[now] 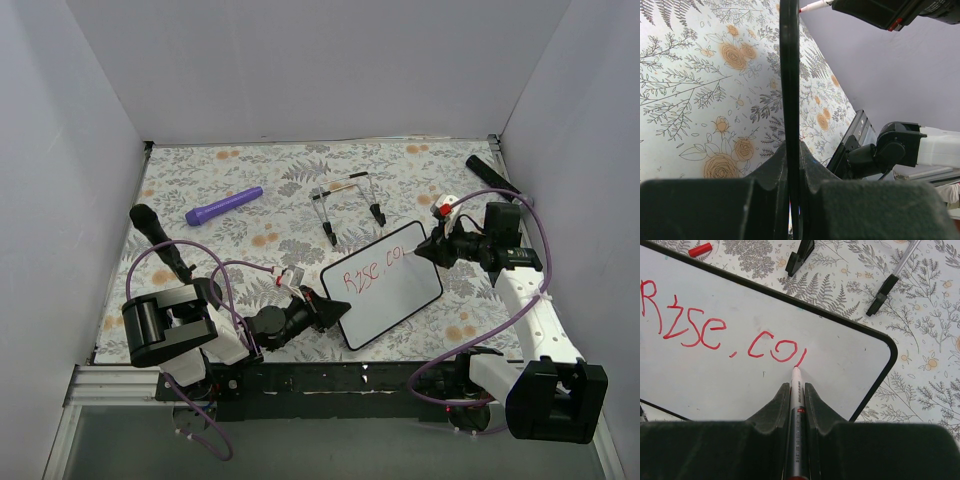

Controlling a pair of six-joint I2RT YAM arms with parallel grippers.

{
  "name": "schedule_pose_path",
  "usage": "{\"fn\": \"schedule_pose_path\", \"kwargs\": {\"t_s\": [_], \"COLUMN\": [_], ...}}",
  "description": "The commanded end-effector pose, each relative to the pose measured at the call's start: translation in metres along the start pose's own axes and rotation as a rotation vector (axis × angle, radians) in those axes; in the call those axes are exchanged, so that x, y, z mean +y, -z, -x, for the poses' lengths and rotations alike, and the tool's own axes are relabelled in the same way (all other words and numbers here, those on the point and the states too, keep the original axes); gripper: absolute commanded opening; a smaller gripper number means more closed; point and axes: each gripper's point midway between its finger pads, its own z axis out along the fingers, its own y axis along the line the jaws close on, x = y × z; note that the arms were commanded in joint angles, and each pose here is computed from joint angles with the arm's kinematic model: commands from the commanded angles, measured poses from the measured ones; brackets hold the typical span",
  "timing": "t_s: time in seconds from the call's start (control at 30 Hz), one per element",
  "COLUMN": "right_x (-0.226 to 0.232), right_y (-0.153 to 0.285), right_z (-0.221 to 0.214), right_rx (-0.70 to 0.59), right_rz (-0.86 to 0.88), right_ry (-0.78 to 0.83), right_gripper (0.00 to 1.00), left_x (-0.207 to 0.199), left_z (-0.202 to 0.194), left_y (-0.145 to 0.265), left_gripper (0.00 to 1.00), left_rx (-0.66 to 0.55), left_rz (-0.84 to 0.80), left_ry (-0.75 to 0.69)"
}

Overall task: Write a sentence on the whiteboard
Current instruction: Write on the whiteboard with the whiteboard.

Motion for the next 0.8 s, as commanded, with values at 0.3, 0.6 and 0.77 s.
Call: {"fn": "schedule_pose_path", "kwargs": {"t_s": [0.3,0.6,0.77], "right_x": [-0.027,-0.026,-0.021], "right_y": [0.002,0.003,0.005], "right_z": [0.045,0.032,0.017], "right_rx": [-0.093,-0.047,0.001], "right_rz": [-0.074,-0.079,-0.077], "right_ry": [0.049,0.035,0.043], "right_gripper": [0.01,0.01,0.01], "left_x": [-0.026,-0.026,-0.025], "left_z": [0.015,0.017,0.017], "left_y": [0.002,0.004,0.004], "left_gripper": [0.00,0.00,0.00], "left_rx": [-0.064,-0.069,-0.072], "left_rz": [-0.116,-0.115,-0.115], "left_ry": [-0.013,-0.012,-0.013]}}
